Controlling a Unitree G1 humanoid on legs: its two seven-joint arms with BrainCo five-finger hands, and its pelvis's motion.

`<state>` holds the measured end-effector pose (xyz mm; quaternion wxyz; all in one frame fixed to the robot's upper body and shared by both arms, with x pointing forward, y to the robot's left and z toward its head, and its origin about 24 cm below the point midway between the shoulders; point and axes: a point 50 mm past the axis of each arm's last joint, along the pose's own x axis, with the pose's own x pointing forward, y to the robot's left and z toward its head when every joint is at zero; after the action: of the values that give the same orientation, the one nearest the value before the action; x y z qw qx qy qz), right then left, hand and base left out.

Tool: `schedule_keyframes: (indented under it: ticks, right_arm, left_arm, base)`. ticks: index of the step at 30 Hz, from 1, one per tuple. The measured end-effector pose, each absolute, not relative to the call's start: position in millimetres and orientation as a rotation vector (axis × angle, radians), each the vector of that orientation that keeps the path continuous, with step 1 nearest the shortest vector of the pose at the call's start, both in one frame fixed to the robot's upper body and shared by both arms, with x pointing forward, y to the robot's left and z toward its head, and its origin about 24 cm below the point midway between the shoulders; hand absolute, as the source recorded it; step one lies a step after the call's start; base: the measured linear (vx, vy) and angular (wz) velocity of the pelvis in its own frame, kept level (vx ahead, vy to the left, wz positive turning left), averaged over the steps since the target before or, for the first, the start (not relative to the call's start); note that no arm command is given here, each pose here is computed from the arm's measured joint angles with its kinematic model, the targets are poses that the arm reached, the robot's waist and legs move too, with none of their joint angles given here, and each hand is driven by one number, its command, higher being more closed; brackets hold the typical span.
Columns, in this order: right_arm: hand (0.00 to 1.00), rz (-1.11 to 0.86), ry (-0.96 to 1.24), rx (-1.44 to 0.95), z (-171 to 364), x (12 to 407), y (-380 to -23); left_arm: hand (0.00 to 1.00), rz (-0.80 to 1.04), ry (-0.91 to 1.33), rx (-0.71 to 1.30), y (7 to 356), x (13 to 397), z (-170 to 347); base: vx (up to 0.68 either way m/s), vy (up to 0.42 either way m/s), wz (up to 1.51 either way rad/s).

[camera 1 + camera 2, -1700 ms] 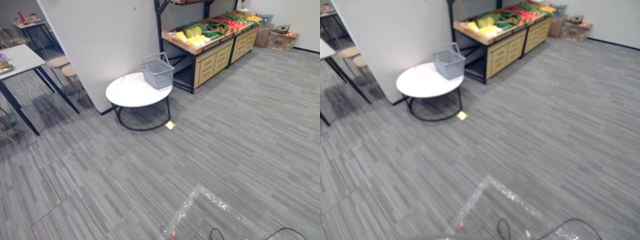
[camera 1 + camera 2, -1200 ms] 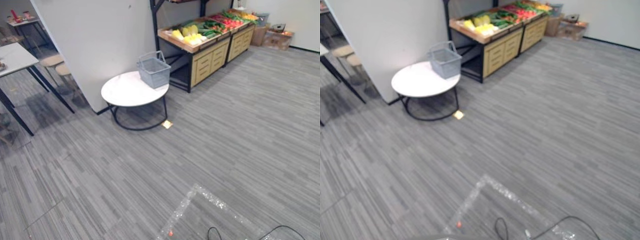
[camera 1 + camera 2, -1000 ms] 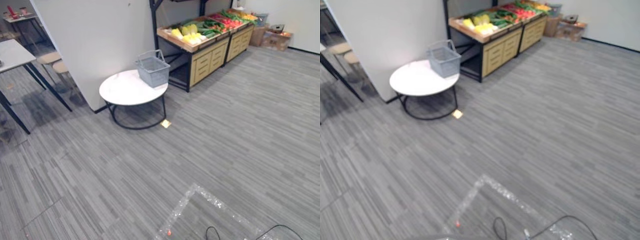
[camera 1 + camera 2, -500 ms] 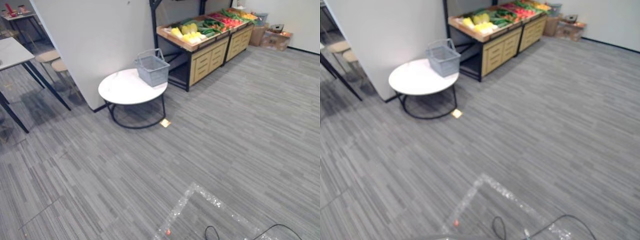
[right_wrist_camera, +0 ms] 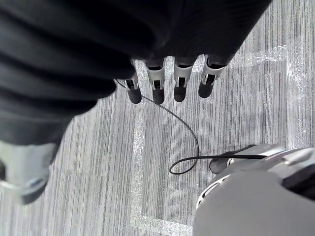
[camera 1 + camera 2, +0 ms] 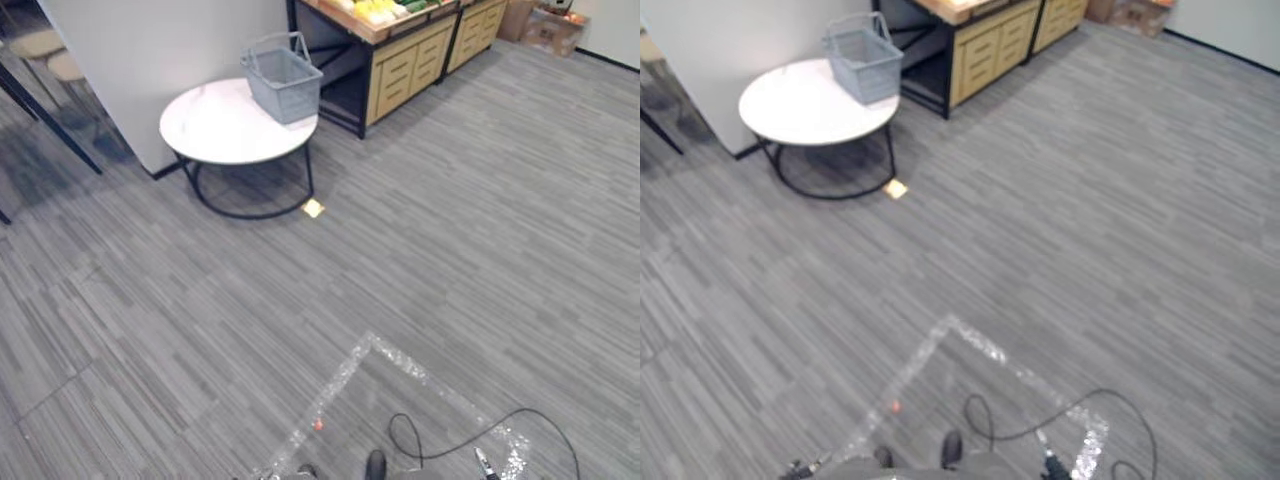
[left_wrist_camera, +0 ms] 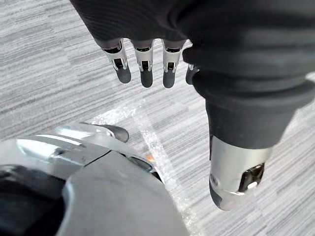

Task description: Pick vegetable in the basket

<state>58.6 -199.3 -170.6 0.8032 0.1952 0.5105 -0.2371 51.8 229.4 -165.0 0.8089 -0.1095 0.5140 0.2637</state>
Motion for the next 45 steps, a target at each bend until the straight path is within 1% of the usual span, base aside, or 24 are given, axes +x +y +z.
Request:
schedule_keyframes:
  ticks: [2, 5, 10, 13, 14, 16, 19, 22, 23, 26, 27, 28, 30, 31, 33, 37, 40, 45]
  right_arm:
    - [0.0, -0.503, 1.083, 0.404, -169.5, 60.4, -202.5]
    - [0.0, -0.445, 1.073, 0.345, -166.9, 67.7, -206.0]
    - [0.0, -0.321, 0.978, 0.256, -155.0, 119.6, -208.1]
    - [0.0, -0.243, 0.909, 0.208, -145.6, 148.7, -202.5]
    - [0.0, -0.241, 0.906, 0.208, -145.4, 149.5, -202.1]
    - [0.0, -0.228, 0.91, 0.213, -146.6, 148.3, -196.9]
    - [0.0, -0.215, 0.915, 0.216, -147.7, 145.4, -196.1]
    - [0.0, -0.242, 0.978, 0.209, -155.6, 119.9, -201.5]
    - [0.0, -0.269, 1.006, 0.224, -159.2, 105.5, -202.9]
    - [0.0, -0.362, 1.051, 0.255, -163.3, 78.6, -214.3]
    - [0.0, -0.411, 1.063, 0.283, -164.7, 68.1, -216.8]
    - [0.0, -0.435, 1.068, 0.302, -165.6, 63.6, -216.8]
    - [0.0, -0.491, 1.09, 0.366, -168.8, 49.9, -208.9]
    - [0.0, -0.507, 1.084, 0.384, -169.0, 48.5, -206.5]
    - [0.0, -0.515, 1.085, 0.385, -168.9, 45.1, -206.5]
    - [0.0, -0.484, 1.075, 0.366, -167.6, 47.7, -205.7]
    - [0.0, -0.477, 1.04, 0.336, -163.9, 59.9, -216.9]
    - [0.0, -0.456, 1.04, 0.273, -161.2, 65.3, -228.3]
  left_arm:
    - [0.0, 0.603, 1.067, -0.279, 227.4, 53.9, -164.1]
    - [0.0, 0.622, 1.049, -0.311, 224.0, 52.9, -163.6]
    - [0.0, 0.597, 1.078, -0.338, 210.4, 50.2, -167.3]
    - [0.0, 0.607, 1.121, -0.35, 203.1, 34.0, -170.2]
    - [0.0, 0.607, 1.127, -0.349, 202.8, 32.2, -170.5]
    - [0.0, 0.611, 1.17, -0.319, 208.5, 19.3, -171.3]
    - [0.0, 0.568, 1.143, -0.234, 224.0, 33.0, -167.6]
    - [0.0, 0.531, 1.154, -0.182, 226.9, 32.5, -166.8]
    - [0.0, 0.493, 1.148, -0.143, 229.3, 37.9, -165.6]
    - [0.0, 0.412, 1.102, -0.074, 228.3, 62.5, -162.3]
    - [0.0, 0.402, 1.057, -0.078, 225.5, 80.1, -159.5]
    - [0.0, 0.396, 1.03, -0.082, 223.7, 89.2, -157.6]
    - [0.0, 0.378, 0.926, -0.106, 214.7, 122.7, -148.3]
    - [0.0, 0.365, 0.884, -0.14, 204.3, 134.4, -144.8]
    - [0.0, 0.352, 0.847, -0.173, 193.6, 146.2, -141.1]
    - [0.0, 0.413, 0.873, -0.256, 183.5, 135.9, -146.5]
    - [0.0, 0.441, 0.938, -0.336, 166.6, 120.9, -155.4]
    - [0.0, 0.563, 0.98, -0.394, 184.4, 98.1, -161.8]
  base:
    - [0.11, -0.081, 0.07]
    - [0.23, 0.017, 0.24]
    - [0.29, 0.089, 0.01]
    - [0.58, 0.277, -0.2]
    - [0.62, 0.375, -0.45]
    - [0.65, 0.37, -0.3]
    - [0.68, 0.325, 0.07]
    - [0.79, 0.352, 0.24]
    - [0.49, 0.185, 0.46]
    - [0.65, 0.149, 0.47]
    - [0.58, 0.055, 0.38]
    - [0.53, -0.002, 0.53]
    - [0.57, -0.086, 0.73]
    - [0.54, -0.142, 0.64]
    - [0.51, -0.193, 0.37]
    - [0.67, -0.314, 0.17]
    - [0.67, -0.38, -0.05]
    - [0.62, -0.289, 0.02]
